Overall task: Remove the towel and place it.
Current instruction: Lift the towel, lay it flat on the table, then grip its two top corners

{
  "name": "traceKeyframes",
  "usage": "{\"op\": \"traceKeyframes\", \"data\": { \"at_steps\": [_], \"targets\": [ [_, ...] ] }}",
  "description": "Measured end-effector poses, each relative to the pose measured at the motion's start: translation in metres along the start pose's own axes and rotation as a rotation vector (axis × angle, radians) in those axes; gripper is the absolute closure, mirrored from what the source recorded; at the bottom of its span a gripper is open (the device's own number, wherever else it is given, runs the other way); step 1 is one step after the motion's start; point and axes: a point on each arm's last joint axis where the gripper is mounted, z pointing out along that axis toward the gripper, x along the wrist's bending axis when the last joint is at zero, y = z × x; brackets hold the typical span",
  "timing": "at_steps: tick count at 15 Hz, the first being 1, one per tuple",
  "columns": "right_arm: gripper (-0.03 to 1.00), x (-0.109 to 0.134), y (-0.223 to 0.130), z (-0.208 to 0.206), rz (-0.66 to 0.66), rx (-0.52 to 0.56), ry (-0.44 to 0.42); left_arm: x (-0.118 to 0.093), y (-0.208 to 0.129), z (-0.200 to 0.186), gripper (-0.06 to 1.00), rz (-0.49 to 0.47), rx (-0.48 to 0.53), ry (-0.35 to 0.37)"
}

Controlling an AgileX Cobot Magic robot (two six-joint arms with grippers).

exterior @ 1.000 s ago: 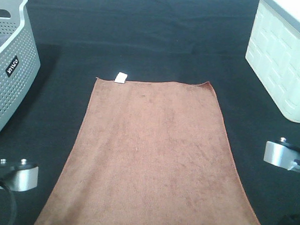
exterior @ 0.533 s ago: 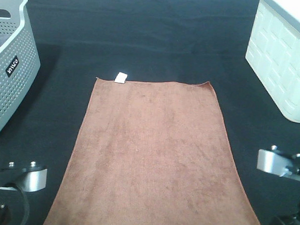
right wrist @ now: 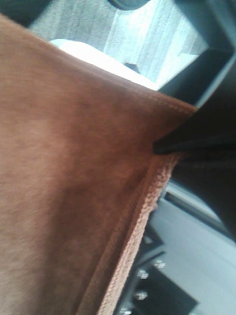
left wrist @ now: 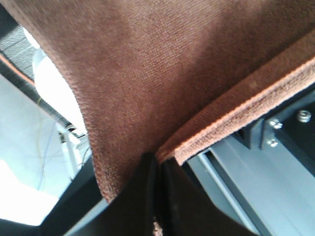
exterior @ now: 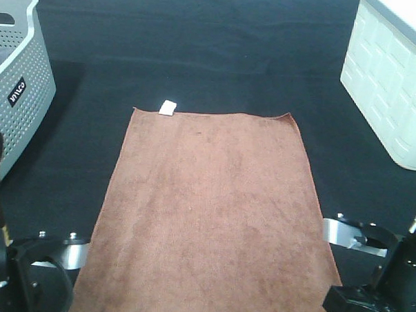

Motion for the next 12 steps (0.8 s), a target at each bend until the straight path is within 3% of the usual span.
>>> {"op": "traceKeyframes", "data": {
  "at_steps": [5,6,8,10,12],
  "targets": [
    [0.96,-0.0001,0.0023,0.0018,-0.009,0.002,0.008,-0.0006,0.0046,0.0022,0.94,0.005,0.008,-0.011],
    [0.90,0.0000,0.0027,0.0018,-0.008,-0.003,0.009,-0.0013,0.0062,0.0022,0.90,0.003,-0.010,-0.019],
    [0.68,-0.0010,0.0049,0.0013,0.002,-0.026,0.008,-0.0029,0.0085,0.0022,0.72,-0.007,-0.035,-0.037],
    [0.41,-0.0011,0.0051,0.0013,0.016,-0.029,0.008,-0.0058,0.0094,0.0020,0.40,-0.041,-0.044,-0.069],
    [0.29,-0.0011,0.0051,0.0013,0.021,-0.029,0.008,-0.0076,0.0094,0.0018,0.21,-0.056,-0.045,-0.089]
  ]
}}
